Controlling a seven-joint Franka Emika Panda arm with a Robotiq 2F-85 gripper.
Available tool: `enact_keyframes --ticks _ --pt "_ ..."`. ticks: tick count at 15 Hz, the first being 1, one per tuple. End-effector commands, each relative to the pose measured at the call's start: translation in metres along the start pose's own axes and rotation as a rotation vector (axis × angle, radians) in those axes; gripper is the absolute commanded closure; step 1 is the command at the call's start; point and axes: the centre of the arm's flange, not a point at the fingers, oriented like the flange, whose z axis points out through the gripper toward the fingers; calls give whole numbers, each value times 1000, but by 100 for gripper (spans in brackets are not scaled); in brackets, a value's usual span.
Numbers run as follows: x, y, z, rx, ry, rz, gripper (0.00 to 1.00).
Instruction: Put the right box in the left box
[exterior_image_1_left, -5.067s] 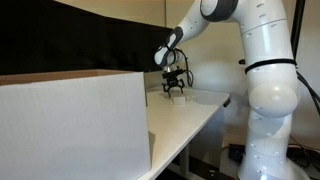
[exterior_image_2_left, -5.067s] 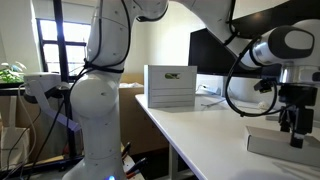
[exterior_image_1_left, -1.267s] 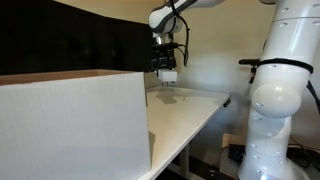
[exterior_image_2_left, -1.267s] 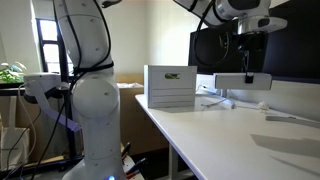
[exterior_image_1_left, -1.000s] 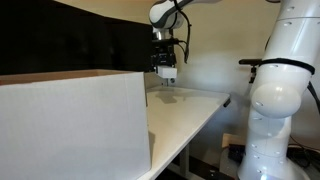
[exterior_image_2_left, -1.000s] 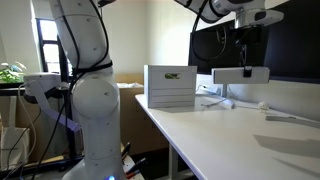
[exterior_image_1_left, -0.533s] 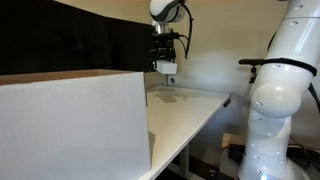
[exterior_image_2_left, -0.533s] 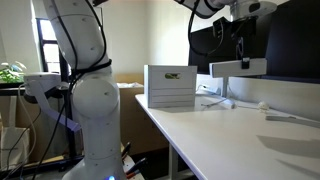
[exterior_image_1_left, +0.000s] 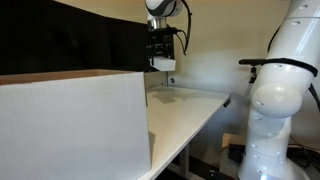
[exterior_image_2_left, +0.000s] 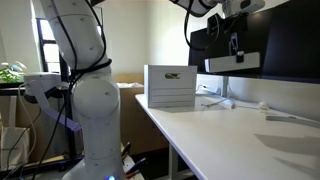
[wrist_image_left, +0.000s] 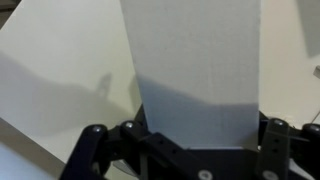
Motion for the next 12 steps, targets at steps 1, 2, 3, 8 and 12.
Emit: enact_keyframes --ticks 1,2,3,8,12 --pt "-9 -4 -19 -52 11 -67 38" --pt "-11 -5 -22 -62 5 -84 38" --pt "-14 -6 -26 -69 2 -102 38" --pt "-24 -9 -43 -85 -31 -201 38" --pt "-38 -4 -50 -104 -56 -276 38"
